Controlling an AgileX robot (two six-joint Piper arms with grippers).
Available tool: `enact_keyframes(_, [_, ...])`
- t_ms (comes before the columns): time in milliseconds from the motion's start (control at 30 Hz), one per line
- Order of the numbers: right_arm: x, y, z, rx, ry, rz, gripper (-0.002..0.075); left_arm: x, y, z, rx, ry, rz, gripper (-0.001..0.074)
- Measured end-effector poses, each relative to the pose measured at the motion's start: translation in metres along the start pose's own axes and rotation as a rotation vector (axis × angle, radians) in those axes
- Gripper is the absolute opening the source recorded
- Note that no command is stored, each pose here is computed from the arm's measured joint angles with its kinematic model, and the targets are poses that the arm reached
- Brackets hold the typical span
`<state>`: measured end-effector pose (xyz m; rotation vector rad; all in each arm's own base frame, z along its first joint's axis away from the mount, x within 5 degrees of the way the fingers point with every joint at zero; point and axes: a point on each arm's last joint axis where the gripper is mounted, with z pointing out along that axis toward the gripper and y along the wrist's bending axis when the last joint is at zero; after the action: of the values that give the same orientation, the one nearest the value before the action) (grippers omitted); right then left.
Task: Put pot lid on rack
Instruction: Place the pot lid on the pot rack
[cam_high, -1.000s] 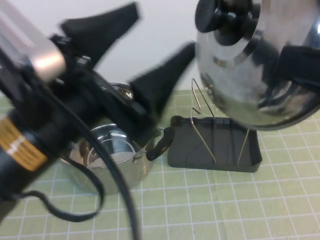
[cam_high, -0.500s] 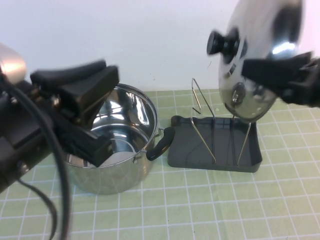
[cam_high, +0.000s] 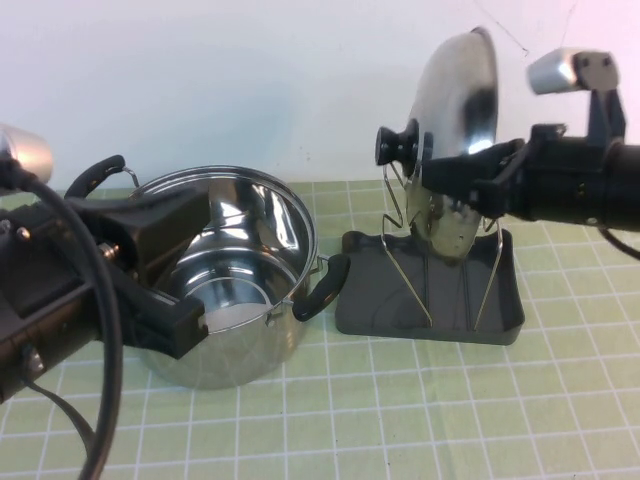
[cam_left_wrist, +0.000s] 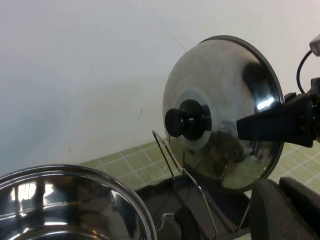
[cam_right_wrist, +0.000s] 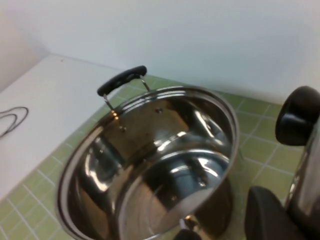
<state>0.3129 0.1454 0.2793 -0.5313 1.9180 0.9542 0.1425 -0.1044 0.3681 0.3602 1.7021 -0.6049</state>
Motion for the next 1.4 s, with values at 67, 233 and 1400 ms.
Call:
enact_keyframes(67, [0.004, -0.002, 0.005, 0.023, 0.016, -0.003, 0.0073, 0.001, 0.001, 0.0, -0.007, 0.015, 0.0, 0.0001])
enact_keyframes(233, [0.015, -0.011, 0.016, 0.052, 0.053, 0.006, 0.0073, 0.002, 0.001, 0.0, -0.01, 0.023, 0.0, 0.0])
enact_keyframes(1400, [-0.058, 0.029, -0.034, 0.171, -0.077, -0.434, 0.0489, -0.001, 0.007, -0.006, -0.078, 0.052, 0.262, -0.0001])
